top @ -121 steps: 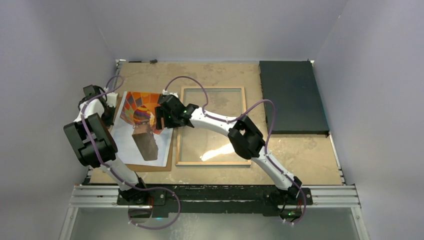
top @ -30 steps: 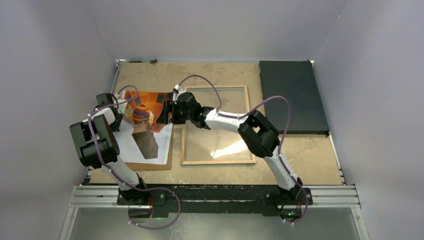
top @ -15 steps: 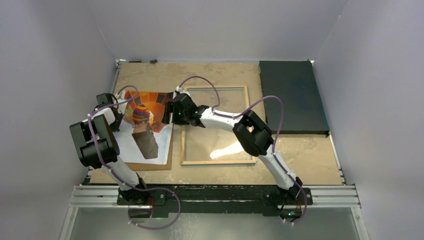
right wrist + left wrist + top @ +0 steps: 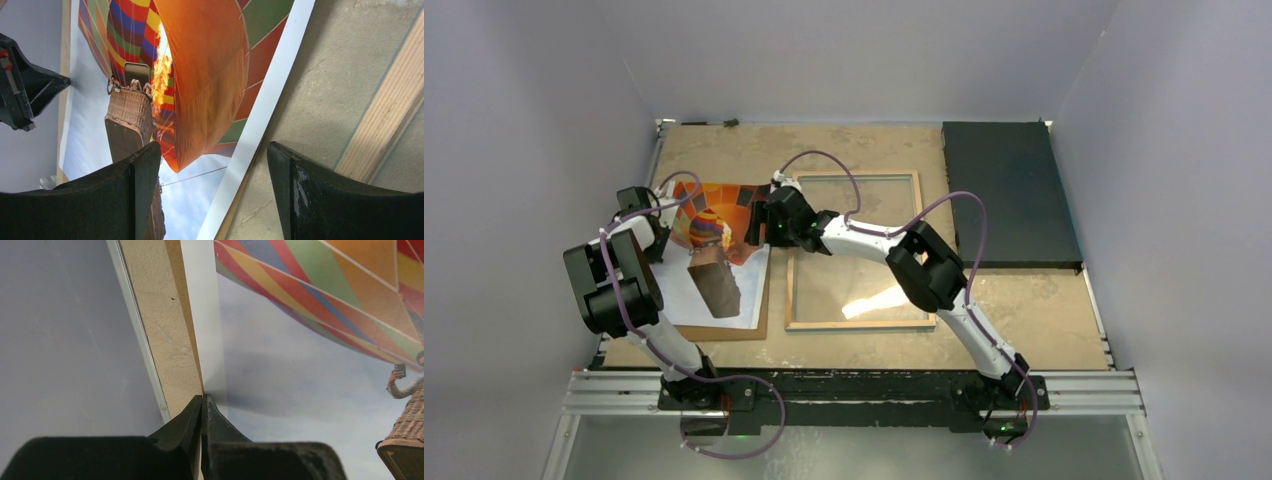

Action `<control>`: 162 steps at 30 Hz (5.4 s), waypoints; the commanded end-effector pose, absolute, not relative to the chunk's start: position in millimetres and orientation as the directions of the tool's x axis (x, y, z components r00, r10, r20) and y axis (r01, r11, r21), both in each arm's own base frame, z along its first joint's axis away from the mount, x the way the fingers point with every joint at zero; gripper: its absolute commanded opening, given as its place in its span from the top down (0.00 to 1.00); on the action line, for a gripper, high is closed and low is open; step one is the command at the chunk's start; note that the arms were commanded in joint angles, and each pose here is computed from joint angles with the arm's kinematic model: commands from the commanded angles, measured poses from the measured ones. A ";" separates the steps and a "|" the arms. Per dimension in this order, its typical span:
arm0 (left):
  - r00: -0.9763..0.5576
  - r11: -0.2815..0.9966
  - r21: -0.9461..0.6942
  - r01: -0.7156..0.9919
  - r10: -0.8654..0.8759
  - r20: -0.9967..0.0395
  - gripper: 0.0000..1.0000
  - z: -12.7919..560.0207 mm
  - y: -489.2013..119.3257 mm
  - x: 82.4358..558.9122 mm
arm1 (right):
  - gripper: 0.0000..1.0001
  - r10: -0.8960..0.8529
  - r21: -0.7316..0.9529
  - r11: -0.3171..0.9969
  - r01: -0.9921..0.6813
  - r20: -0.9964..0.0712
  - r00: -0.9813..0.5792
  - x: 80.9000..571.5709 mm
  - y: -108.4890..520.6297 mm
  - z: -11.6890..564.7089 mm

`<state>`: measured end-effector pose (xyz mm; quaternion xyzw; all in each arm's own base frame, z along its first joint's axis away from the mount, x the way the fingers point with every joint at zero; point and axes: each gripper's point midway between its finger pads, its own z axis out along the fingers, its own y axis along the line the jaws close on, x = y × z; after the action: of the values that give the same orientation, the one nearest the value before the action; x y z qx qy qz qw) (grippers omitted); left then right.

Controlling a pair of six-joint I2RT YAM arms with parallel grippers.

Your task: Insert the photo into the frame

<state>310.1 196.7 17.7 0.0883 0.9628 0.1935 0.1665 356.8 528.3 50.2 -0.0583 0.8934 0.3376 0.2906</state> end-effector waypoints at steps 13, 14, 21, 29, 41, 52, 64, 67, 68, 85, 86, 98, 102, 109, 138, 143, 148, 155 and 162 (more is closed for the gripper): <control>-0.933 0.944 0.271 0.186 0.256 -0.254 1.00 -7.4 163.7 290.9 | 0.21 0.131 0.641 0.670 -0.375 -0.599 -0.790 354.0 543.9 86.8; -0.933 0.944 0.273 0.188 0.258 -0.251 1.00 -7.9 163.8 290.7 | 0.21 0.133 0.646 0.661 -0.382 -0.601 -0.788 352.9 544.9 91.0; -0.934 0.945 0.269 0.187 0.256 -0.250 1.00 -10.2 162.8 289.5 | 0.23 0.151 0.670 0.630 -0.394 -0.603 -0.783 350.2 547.2 108.4; -0.935 0.944 0.268 0.191 0.259 -0.244 1.00 -11.6 162.4 287.4 | 0.23 0.155 0.695 0.580 -0.425 -0.607 -0.780 344.1 552.2 121.0; -0.934 0.944 0.268 0.194 0.261 -0.243 1.00 -11.8 162.7 287.6 | 0.24 0.137 0.689 0.565 -0.453 -0.620 -0.772 338.7 555.9 125.0; -0.935 0.945 0.262 0.194 0.259 -0.243 1.00 -11.5 162.0 288.3 | 0.23 0.048 0.560 0.682 -0.470 -0.676 -0.735 336.7 561.7 103.2; -0.935 0.946 0.260 0.193 0.258 -0.242 1.00 -10.8 161.6 287.9 | 0.28 0.038 0.616 0.633 -0.470 -0.630 -0.775 316.4 569.9 104.3; -0.936 0.947 0.260 0.189 0.254 -0.245 1.00 -8.2 161.8 288.6 | 0.39 0.033 0.634 0.626 -0.455 -0.604 -0.796 311.1 570.4 100.0; -0.935 0.948 0.255 0.189 0.253 -0.247 1.00 -6.9 161.0 289.4 | 0.45 0.033 0.634 0.627 -0.452 -0.602 -0.798 310.9 569.7 100.0; -0.757 0.960 0.099 0.263 0.269 -0.596 0.53 174.6 98.5 353.5 | 1.00 0.195 0.727 0.568 -0.386 -0.575 -0.794 352.0 542.9 192.9; -0.727 0.951 0.107 0.291 0.292 -0.621 0.50 191.0 87.1 356.5 | 1.00 0.210 0.734 0.562 -0.381 -0.572 -0.793 355.7 538.9 201.5; -0.147 0.666 0.319 0.674 0.545 -0.825 0.10 265.5 -39.1 305.7 | 1.00 0.461 0.857 0.432 -0.281 -0.477 -0.748 411.0 448.7 330.6; -0.013 0.548 0.427 0.719 0.625 -0.780 0.10 268.2 -51.8 290.1 | 1.00 0.530 0.910 0.342 -0.237 -0.395 -0.750 420.4 412.7 357.9; 0.138 0.427 0.528 0.734 0.667 -0.732 0.08 275.5 -61.3 282.1 | 1.00 0.548 0.934 0.271 -0.235 -0.350 -0.760 406.0 397.2 387.2; 0.232 0.664 0.493 0.562 0.446 -0.865 0.55 318.0 -72.5 292.1 | 1.00 0.520 0.980 0.093 -0.178 -0.200 -0.831 364.2 417.3 400.0; 0.250 0.683 0.528 0.504 0.470 -0.846 0.80 323.1 -64.9 289.8 | 0.82 0.511 0.983 0.100 -0.153 -0.183 -0.840 360.9 416.4 392.8; 0.275 0.674 0.559 0.484 0.489 -0.828 1.00 327.9 -64.0 285.6 | 0.67 0.486 0.974 0.162 -0.158 -0.218 -0.847 357.6 411.6 378.6; 0.270 0.626 0.563 0.539 0.505 -0.820 1.00 328.8 -70.1 282.2 | 0.11 0.220 0.820 0.184 -0.542 -0.572 -0.790 354.2 388.5 386.3; 0.315 0.549 0.570 0.612 0.492 -0.812 1.00 333.8 -84.4 277.6 | 0.01 -0.107 0.189 0.240 -0.952 -0.970 -0.219 340.2 339.6 394.1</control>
<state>286.7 -70.4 312.4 0.4332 0.6242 -0.0318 0.6494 380.7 368.6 370.2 -0.2162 0.7245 0.5424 0.3662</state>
